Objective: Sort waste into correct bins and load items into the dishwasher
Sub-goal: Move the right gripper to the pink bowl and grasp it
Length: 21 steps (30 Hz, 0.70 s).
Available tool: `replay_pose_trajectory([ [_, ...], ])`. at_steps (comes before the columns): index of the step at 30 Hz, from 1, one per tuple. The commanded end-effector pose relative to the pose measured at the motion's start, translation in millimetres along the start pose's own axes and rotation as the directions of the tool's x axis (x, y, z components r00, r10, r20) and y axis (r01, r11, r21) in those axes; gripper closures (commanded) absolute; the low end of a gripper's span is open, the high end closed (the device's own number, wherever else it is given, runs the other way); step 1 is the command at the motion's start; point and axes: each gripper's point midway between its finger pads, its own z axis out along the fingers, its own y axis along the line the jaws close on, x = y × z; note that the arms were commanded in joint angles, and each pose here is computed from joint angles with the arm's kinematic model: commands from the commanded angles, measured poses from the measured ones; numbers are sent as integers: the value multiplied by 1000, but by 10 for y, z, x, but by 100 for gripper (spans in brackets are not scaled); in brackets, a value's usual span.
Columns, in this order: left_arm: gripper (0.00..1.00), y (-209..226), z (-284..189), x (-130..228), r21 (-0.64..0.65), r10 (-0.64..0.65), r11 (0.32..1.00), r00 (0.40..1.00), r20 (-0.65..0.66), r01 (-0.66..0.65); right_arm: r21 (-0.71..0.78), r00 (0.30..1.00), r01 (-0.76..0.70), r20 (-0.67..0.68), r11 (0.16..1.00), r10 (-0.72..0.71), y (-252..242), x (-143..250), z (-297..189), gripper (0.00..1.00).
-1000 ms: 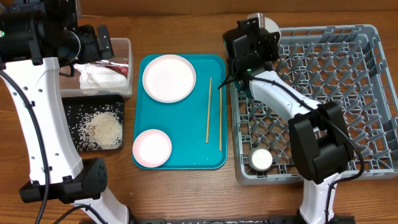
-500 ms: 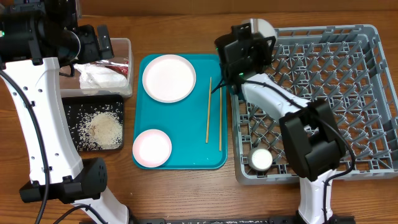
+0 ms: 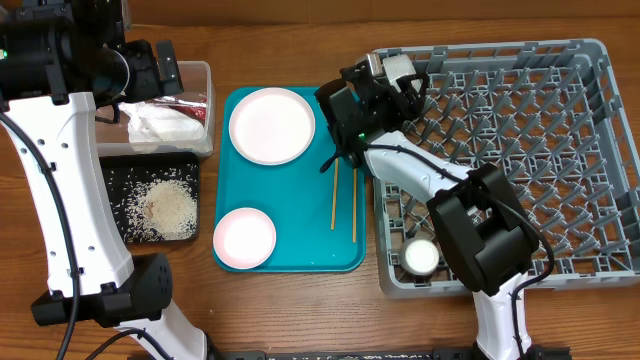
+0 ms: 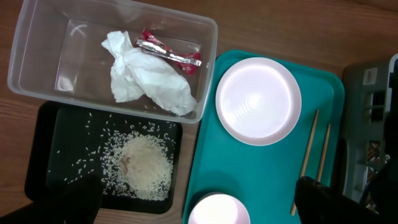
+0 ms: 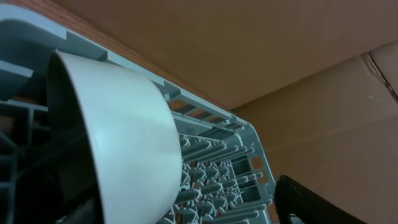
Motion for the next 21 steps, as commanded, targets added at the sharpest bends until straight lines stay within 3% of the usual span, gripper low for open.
replay_pose_trajectory([
  [1,0,-5,-51,-25,9,-5,1000,1000,19,5,-44,998,-36,55,998,38,-33,-180,-259,16],
  [7,0,-5,-51,-25,9,-5,1000,1000,19,5,-161,977,-152,124,975,172,-361,-505,-526,12],
  [11,0,-5,-51,-25,9,-5,1000,1000,19,5,-374,942,-240,133,896,308,-548,-681,-776,11],
  [13,0,-5,-51,-25,9,-5,1000,1000,19,5,-544,920,-285,74,789,384,-523,-694,-981,7],
  [14,0,-5,-51,-25,9,-5,1000,1000,19,5,-614,917,-292,38,733,397,-466,-678,-1082,0],
  [16,0,-5,-51,-25,9,-5,1000,1000,19,5,-730,905,-330,-64,599,421,-343,-625,-1292,0],
  [18,0,-5,-51,-25,9,-5,1000,1000,19,5,-805,891,-374,-175,460,419,-200,-572,-1497,0],
  [19,0,-5,-51,-25,9,-5,1000,1000,19,5,-845,875,-429,-301,320,380,-47,-485,-1707,0],
  [21,0,-5,-51,-25,9,-5,1000,1000,19,5,-849,854,-484,-405,213,326,56,-397,-1882,0],
])
